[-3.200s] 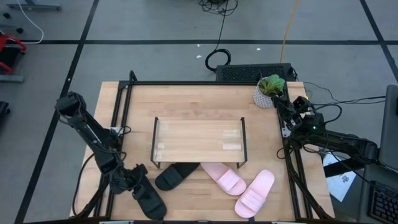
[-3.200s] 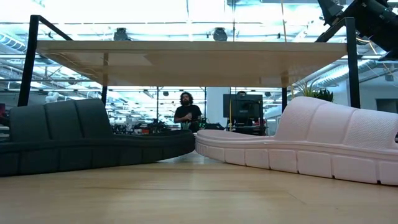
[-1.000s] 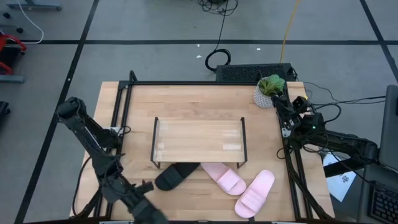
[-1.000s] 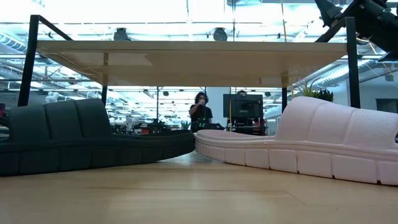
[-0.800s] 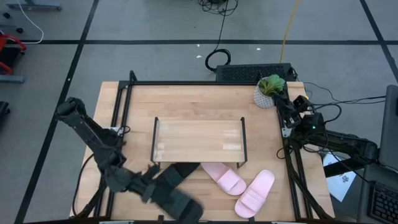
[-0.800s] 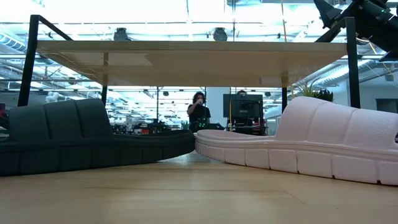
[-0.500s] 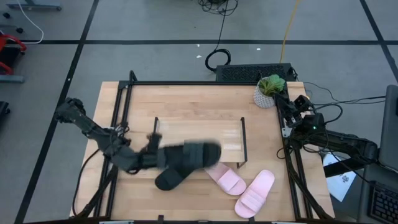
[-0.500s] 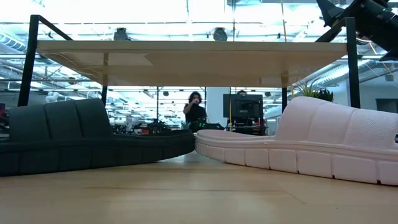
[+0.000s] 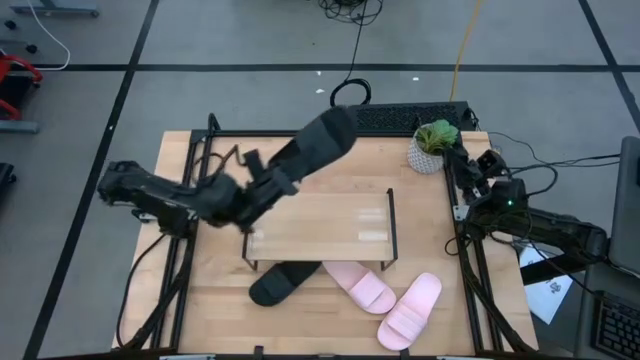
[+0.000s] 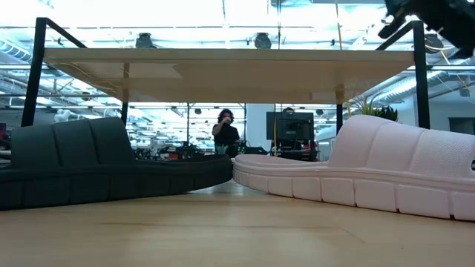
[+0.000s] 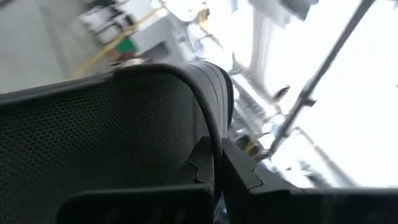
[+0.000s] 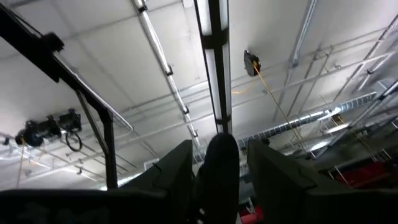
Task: Pick and place slides into the shelf
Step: Put the left black slipper on the shelf
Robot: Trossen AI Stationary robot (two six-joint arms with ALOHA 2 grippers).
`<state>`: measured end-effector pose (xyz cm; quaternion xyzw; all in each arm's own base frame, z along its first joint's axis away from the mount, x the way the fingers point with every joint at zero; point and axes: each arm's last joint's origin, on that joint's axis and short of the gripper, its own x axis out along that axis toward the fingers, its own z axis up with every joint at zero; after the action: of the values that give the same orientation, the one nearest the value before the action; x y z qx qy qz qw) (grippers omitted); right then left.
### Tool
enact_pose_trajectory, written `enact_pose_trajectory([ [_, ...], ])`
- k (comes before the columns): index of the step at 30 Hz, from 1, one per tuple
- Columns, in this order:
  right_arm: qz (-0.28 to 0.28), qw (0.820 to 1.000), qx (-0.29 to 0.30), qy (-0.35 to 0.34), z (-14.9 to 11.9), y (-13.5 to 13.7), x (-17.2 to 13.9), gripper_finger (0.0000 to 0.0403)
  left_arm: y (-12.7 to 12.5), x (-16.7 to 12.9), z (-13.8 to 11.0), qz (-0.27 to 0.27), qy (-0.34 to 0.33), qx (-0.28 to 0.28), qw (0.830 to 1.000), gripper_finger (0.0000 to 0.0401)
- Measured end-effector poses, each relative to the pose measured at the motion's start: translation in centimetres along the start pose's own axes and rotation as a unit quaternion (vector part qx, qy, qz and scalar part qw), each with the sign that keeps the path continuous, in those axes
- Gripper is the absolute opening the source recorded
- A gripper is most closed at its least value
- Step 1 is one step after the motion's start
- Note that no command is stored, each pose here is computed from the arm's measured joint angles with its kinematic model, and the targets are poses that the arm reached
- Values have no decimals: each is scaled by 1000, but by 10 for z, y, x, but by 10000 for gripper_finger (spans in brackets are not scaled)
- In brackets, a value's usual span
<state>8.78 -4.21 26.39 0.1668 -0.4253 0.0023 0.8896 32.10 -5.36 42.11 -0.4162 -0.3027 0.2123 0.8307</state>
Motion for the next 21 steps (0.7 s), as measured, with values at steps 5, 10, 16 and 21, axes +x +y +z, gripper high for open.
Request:
enact_pose_trajectory([
  [5,-12,999,-16,50,-4,-5,13,144,31,35,-19,-20,-10,-24,999,0],
  [10,-13,996,1,86,-11,-10,20,144,56,54,-42,-10,-2,-69,998,0],
  [16,-19,994,6,108,-16,-16,25,144,61,61,-56,-26,-23,-106,994,0],
  [21,-24,990,13,139,-21,-20,33,158,54,64,-57,-20,-31,-98,995,0],
])
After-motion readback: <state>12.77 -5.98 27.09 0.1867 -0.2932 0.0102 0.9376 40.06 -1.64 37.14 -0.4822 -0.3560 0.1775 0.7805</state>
